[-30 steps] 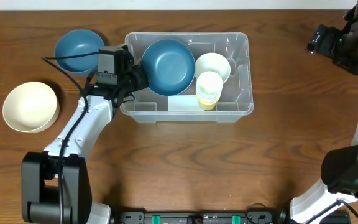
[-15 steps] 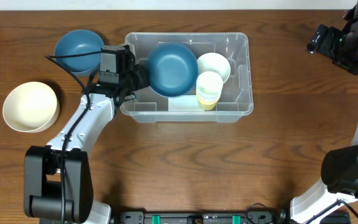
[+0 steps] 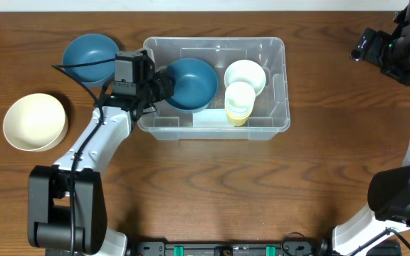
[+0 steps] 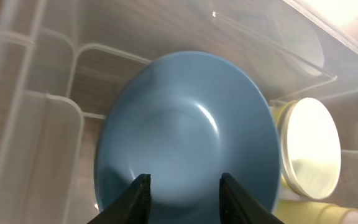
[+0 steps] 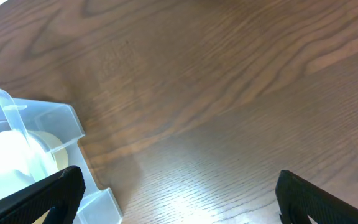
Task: Pack container
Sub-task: 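Withdraw the left gripper toward the cream bowl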
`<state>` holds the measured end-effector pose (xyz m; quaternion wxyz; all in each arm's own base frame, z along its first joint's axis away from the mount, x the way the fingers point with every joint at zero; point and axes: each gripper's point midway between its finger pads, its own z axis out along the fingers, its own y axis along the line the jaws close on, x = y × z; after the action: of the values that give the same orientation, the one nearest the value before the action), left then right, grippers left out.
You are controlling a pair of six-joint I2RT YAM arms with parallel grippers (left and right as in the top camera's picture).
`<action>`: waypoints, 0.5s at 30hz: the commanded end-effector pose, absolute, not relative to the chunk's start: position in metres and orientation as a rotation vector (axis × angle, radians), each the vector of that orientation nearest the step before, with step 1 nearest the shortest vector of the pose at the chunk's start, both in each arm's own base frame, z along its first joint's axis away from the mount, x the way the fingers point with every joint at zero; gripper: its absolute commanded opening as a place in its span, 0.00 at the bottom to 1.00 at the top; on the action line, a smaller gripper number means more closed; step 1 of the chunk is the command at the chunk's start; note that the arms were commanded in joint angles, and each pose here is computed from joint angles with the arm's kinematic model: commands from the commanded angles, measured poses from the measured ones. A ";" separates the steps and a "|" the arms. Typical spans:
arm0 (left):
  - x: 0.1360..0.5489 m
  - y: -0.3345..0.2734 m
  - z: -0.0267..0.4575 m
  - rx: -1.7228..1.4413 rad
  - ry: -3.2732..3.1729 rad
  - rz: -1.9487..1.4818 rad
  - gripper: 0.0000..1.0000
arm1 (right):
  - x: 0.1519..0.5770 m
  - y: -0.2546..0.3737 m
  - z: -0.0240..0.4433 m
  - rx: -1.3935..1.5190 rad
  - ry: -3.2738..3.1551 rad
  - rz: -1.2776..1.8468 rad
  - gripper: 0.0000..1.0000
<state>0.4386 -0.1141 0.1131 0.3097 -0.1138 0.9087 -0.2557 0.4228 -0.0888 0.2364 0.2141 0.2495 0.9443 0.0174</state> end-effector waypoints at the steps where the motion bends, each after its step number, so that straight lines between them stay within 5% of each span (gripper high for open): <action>1: 0.441 -0.117 0.130 -0.289 2.366 -0.710 0.37 | 0.421 -0.090 0.249 0.705 2.584 0.054 0.99; 10: 0.420 -0.108 0.224 -0.190 2.169 -0.691 0.42 | 0.421 -0.090 0.249 0.705 2.584 0.054 0.99; 15: 0.400 -0.046 0.257 -0.363 2.091 -0.468 0.49 | 0.421 -0.090 0.249 0.705 2.584 0.054 0.99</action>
<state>0.4028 -0.0913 0.2374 0.4226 -0.1024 0.8626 -0.2585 0.4227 -0.0888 0.2363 0.2139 0.2495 0.9443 0.0174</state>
